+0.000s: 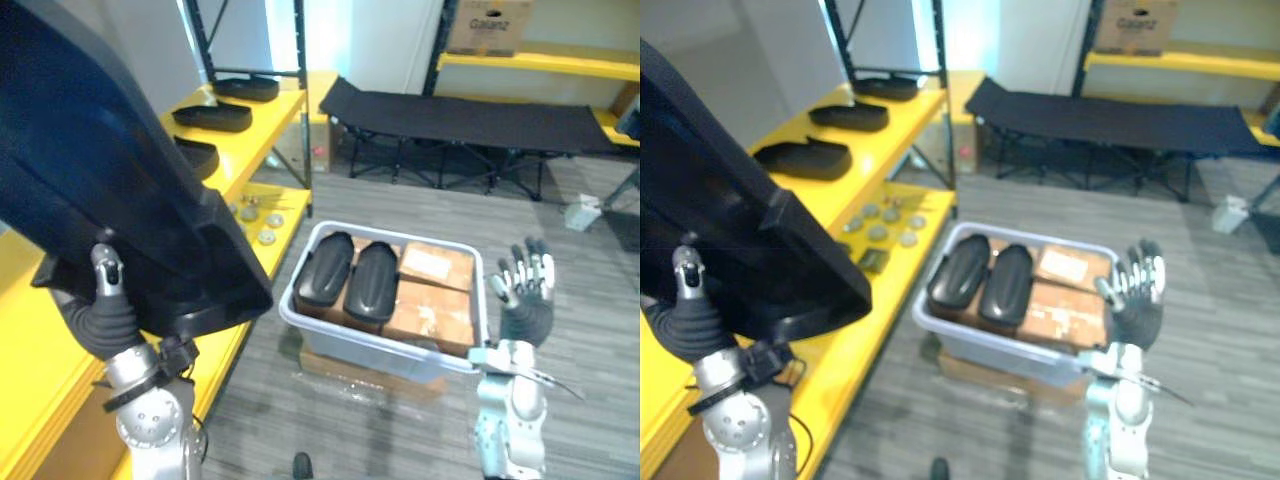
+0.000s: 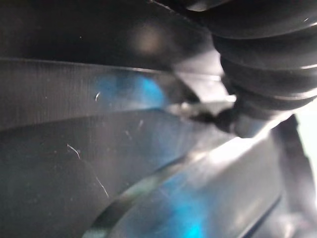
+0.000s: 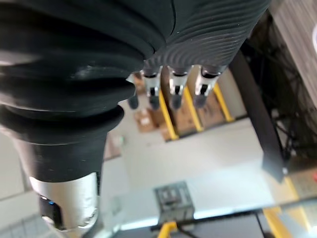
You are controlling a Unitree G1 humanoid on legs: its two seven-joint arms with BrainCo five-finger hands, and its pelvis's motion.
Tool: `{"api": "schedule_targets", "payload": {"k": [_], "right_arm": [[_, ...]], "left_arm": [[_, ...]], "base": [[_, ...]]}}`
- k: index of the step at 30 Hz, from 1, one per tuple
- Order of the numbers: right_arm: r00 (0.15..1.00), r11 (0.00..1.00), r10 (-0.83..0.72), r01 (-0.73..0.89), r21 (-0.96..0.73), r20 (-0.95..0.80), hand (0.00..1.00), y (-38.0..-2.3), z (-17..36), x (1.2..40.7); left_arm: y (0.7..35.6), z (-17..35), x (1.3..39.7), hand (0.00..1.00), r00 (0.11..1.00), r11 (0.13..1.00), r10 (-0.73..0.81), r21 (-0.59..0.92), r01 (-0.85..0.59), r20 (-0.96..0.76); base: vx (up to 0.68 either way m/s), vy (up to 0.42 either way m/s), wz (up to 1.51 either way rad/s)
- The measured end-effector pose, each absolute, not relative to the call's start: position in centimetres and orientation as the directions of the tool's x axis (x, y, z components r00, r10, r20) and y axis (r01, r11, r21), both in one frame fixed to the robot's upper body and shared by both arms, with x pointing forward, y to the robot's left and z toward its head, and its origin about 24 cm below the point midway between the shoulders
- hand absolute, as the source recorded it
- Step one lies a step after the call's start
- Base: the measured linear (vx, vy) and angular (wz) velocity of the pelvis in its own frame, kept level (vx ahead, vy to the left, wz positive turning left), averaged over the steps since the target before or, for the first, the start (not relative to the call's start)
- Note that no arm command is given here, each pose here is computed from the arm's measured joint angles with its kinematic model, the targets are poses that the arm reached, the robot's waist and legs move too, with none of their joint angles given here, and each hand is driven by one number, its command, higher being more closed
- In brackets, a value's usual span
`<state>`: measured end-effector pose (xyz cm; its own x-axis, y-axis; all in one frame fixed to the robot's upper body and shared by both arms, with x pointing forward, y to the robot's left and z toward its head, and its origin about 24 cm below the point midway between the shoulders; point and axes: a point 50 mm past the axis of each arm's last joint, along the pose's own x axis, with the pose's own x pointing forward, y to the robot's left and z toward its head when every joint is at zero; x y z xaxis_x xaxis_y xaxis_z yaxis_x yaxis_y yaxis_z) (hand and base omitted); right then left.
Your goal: Walk over and take plastic housings, then place them on the shelf
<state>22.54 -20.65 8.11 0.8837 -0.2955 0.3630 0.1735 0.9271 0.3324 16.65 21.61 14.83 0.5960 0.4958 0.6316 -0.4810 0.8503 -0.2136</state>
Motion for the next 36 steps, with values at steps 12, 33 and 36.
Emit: {"api": "schedule_targets", "payload": {"k": [12,33,36], "right_arm": [[0.944,0.942,0.033,-0.14,0.306,0.329,0.0,-13.0,8.0,26.0],[0.884,0.93,0.347,-0.367,0.007,0.312,0.0,-9.0,8.9,27.0],[0.897,0.939,0.331,-0.344,-0.006,0.292,0.0,-9.8,8.3,26.7]], "left_arm": [[24.6,14.8,13.6,1.0,0.509,0.738,0.59,-0.163,-0.655,0.627],[24.8,13.6,12.7,1.0,0.545,0.737,0.615,-0.171,-0.653,0.571],[23.8,14.1,13.5,1.0,0.59,0.803,0.537,-0.151,-0.576,0.603]], "base": [[0.02,0.018,0.69],[-0.05,0.007,0.26],[0.06,0.062,0.68]]}}
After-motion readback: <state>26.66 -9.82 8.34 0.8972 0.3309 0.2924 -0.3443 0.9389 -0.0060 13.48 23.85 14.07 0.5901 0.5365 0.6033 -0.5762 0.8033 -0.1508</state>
